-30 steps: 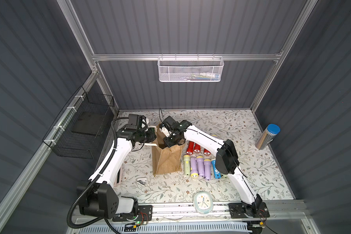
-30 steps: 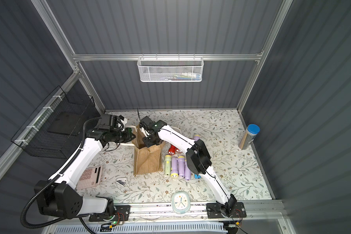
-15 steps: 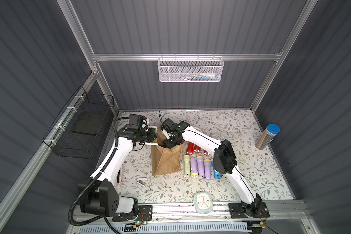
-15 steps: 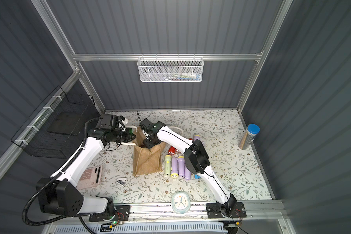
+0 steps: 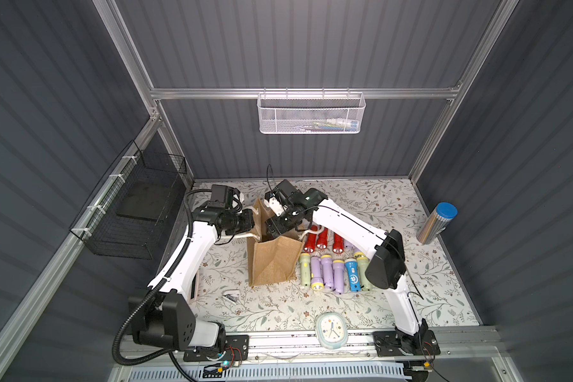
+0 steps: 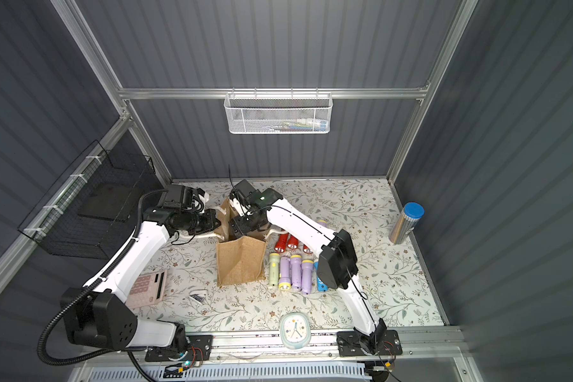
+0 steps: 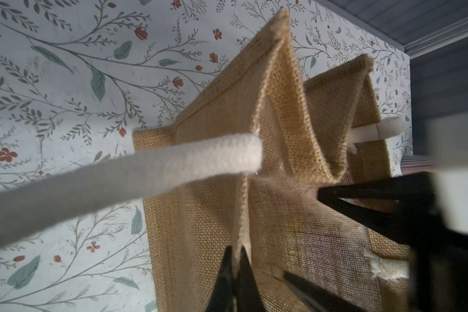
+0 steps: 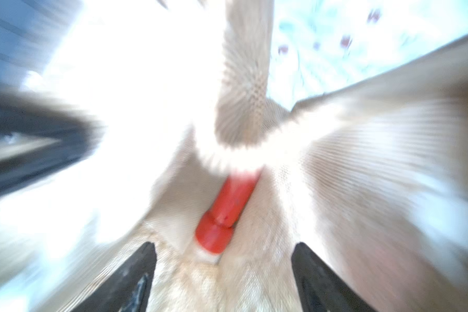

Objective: Put the flashlights into the tote bags
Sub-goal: Place the flashlight in the canvas bag.

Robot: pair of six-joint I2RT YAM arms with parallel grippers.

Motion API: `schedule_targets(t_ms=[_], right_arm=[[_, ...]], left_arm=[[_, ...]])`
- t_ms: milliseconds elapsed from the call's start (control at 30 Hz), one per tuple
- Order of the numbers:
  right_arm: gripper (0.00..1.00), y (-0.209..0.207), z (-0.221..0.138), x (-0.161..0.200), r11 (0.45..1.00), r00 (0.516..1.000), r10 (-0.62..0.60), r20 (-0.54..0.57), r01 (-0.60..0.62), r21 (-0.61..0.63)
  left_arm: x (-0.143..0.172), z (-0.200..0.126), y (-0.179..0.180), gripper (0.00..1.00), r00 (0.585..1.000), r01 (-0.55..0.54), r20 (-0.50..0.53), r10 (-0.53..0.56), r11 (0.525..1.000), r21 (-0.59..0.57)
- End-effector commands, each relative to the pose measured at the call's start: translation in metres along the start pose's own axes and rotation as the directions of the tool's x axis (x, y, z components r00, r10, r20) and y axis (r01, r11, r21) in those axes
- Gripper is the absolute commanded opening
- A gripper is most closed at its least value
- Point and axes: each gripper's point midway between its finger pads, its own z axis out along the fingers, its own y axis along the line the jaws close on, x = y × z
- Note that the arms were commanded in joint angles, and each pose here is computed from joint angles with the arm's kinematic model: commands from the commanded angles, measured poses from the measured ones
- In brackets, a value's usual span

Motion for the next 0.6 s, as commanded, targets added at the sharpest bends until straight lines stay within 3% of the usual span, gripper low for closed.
schedule_targets(t_ms=[0,233,567], right_arm=[[0.85,0.001,-0.027,-0.010,0.998,0.998,0.039,0.057,-0.036,-0.051],[0.95,-0.026,-0.071,-0.018,0.984,0.967,0.169,0.192,-0.156,-0.082],[0.99,-0.091,-0.136,-0.003,0.929,0.854,0.358,0.378,-0.367,-0.051]], left_arm=[[-0.003,-0.004,0.009,0.00,0.999,-0.051,-0.010,0.050,0.997,-0.054],[-0.014,-0.012,0.009,0.00,0.996,-0.082,0.014,0.084,0.994,-0.076],[-0.015,-0.012,0.006,0.00,0.992,-0.122,0.037,0.124,0.991,-0.053]])
